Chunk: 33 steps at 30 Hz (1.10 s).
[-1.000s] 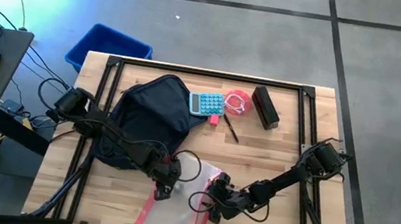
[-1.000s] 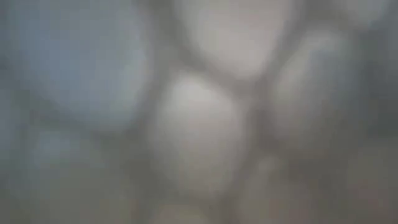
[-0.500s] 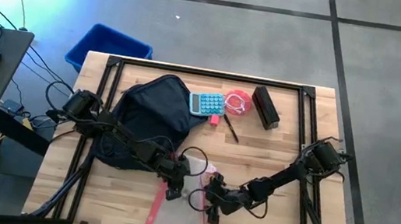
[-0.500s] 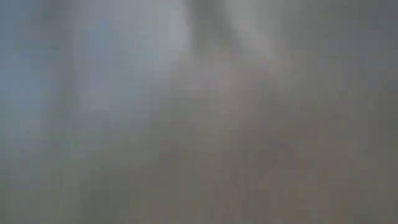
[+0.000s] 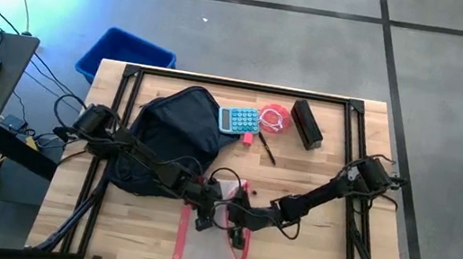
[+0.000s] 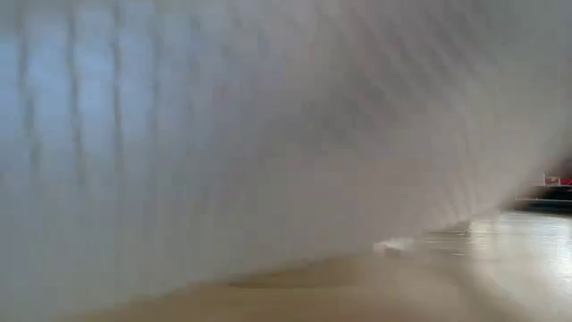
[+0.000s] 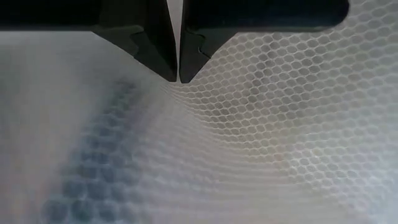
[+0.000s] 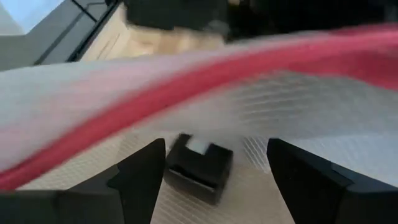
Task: Unpack backpack
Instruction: Remove the black charger adapter from the transparent pink zip bag
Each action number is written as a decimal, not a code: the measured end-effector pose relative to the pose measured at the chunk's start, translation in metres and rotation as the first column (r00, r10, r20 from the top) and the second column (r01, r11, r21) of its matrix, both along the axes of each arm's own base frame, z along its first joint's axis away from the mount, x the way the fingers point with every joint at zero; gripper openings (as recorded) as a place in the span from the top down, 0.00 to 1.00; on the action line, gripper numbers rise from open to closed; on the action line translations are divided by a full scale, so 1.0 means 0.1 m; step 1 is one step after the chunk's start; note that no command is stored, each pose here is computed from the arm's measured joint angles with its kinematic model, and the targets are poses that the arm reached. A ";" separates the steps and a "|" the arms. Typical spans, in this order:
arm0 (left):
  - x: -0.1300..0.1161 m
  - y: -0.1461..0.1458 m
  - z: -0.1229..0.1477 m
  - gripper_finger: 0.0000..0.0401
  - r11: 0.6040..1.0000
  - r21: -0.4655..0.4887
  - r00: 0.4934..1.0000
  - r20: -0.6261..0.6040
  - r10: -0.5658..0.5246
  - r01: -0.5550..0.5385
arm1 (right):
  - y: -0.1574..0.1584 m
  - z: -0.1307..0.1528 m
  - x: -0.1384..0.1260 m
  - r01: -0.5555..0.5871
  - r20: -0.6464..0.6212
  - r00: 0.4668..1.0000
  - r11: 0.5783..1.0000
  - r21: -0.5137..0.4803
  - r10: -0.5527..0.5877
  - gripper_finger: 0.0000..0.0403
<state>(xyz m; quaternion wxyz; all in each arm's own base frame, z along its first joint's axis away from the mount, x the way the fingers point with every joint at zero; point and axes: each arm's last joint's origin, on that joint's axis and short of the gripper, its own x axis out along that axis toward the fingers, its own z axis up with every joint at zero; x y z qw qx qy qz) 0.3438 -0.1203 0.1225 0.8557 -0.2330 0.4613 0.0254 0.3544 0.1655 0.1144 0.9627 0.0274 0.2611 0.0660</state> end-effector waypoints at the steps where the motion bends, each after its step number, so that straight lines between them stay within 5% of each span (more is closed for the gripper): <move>1: 0.00 0.00 -0.02 1.00 1.000 0.000 1.000 -0.008 0.003 -0.003 | 0.00 0.00 0.01 -0.005 -0.012 1.000 1.000 -0.012 0.005 0.31; 8: -0.02 0.01 -0.01 1.00 1.000 0.008 1.000 -0.021 0.005 -0.004 | -0.01 -0.06 -0.02 -0.099 -0.106 0.990 0.995 -0.029 0.096 0.26; 22: -0.03 0.05 0.02 1.00 1.000 0.021 0.999 -0.036 0.021 -0.020 | 0.07 -0.27 0.18 -0.114 -0.042 0.993 0.993 -0.016 0.113 0.33; 28: -0.06 0.07 0.36 1.00 0.999 0.044 0.996 -0.089 -0.024 0.028 | 0.08 -0.28 0.20 -0.071 -0.053 0.996 0.997 0.020 0.072 0.34; 33: -0.12 0.04 0.62 1.00 0.995 -0.034 0.986 -0.137 -0.096 0.093 | 0.07 -0.32 0.18 -0.046 -0.090 0.995 0.998 0.040 0.049 0.43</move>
